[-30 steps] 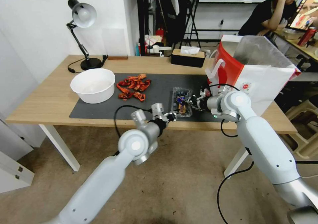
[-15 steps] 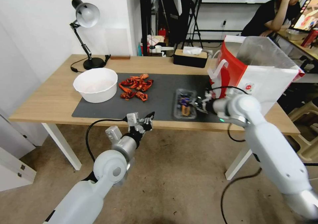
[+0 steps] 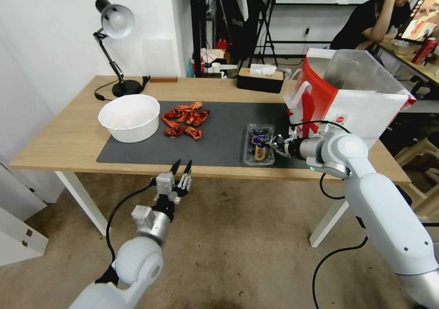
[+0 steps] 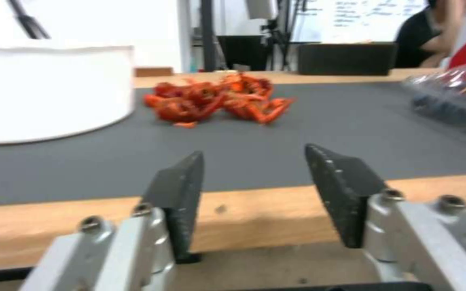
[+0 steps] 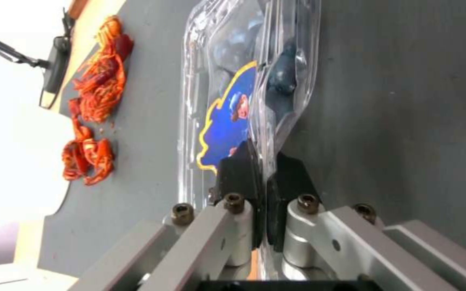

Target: Close the takeout container lid, then place the container into the takeout bag.

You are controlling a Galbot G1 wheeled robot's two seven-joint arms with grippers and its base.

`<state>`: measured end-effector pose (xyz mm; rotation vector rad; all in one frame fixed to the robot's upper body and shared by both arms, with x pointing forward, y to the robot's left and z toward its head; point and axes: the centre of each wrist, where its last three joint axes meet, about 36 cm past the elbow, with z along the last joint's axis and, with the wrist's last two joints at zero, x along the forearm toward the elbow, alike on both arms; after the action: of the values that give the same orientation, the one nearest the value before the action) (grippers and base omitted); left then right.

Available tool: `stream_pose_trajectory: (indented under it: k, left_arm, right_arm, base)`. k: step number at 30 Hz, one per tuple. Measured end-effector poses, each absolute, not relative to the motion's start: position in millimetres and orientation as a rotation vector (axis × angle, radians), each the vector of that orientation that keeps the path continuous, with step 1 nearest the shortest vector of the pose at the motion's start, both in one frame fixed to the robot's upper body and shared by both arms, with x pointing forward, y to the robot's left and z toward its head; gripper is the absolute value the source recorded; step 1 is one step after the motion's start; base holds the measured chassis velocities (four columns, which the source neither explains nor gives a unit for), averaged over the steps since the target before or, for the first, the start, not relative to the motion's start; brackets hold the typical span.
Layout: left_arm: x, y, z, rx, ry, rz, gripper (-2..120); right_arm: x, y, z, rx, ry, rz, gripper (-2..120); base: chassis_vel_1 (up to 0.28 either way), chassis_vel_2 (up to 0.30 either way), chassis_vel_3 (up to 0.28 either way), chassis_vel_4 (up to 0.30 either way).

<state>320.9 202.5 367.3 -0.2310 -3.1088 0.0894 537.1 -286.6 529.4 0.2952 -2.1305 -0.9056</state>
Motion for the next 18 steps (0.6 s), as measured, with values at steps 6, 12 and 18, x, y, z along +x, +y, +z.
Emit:
stream_pose_trajectory:
  k: [6, 12, 18]
  left_arm:
    - [309, 200, 358, -0.157, -3.093, 0.041, 74]
    - [303, 200, 353, -0.121, -3.077, 0.010, 96]
    - [303, 204, 353, -0.096, -3.069, 0.030, 100]
  right_arm:
    - [538, -287, 530, 0.318, -2.132, -0.921, 0]
    - [538, -287, 532, 0.369, -2.140, -0.955, 0]
    - [532, -283, 542, 0.510, -2.287, -0.949, 0]
  base:
    - [0.000, 0.000, 0.000, 0.000]
    - [0.000, 0.000, 0.000, 0.000]
    - [0.000, 0.000, 0.000, 0.000]
